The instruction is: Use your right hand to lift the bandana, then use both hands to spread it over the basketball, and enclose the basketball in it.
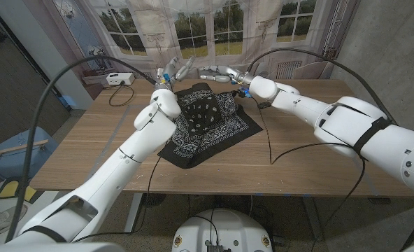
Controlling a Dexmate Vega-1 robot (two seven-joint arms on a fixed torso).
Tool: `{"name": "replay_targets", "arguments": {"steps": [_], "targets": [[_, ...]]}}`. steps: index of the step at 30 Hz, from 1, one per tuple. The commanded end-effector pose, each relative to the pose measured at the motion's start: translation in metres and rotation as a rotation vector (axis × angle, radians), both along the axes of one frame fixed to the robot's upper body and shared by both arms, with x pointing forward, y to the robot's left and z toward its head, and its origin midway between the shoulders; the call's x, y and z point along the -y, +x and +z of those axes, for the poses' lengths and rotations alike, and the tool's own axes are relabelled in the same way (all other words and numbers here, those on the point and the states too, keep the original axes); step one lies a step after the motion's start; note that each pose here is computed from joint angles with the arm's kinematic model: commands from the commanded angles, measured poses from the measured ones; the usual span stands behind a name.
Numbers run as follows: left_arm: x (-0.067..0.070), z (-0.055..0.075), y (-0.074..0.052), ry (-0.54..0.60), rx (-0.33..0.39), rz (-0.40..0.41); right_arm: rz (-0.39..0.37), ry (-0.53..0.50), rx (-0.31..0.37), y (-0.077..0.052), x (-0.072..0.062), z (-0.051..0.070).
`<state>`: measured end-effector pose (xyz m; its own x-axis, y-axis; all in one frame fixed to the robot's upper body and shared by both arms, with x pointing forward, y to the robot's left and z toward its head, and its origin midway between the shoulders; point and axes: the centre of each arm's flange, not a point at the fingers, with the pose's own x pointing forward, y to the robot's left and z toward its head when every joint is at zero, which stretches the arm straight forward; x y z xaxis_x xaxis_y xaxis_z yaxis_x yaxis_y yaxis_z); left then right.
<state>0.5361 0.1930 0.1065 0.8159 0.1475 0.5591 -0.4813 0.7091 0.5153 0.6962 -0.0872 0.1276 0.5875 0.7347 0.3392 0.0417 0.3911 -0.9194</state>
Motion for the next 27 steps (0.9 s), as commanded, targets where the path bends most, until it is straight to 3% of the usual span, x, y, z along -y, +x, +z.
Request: {"name": "replay_targets", "arguments": {"steps": [1,14,27], "targets": [[-0.005,-0.007,-0.03,-0.092,0.049,-0.183,0.026,-0.197,0.091,-0.031,-0.022,-0.018],[-0.005,-0.013,-0.046,-0.104,0.071,-0.215,-0.088,-0.291,0.169,-0.044,-0.025,-0.036],[-0.006,-0.021,-0.055,-0.111,0.074,-0.233,-0.282,-0.422,0.371,-0.054,-0.038,-0.054]]}}
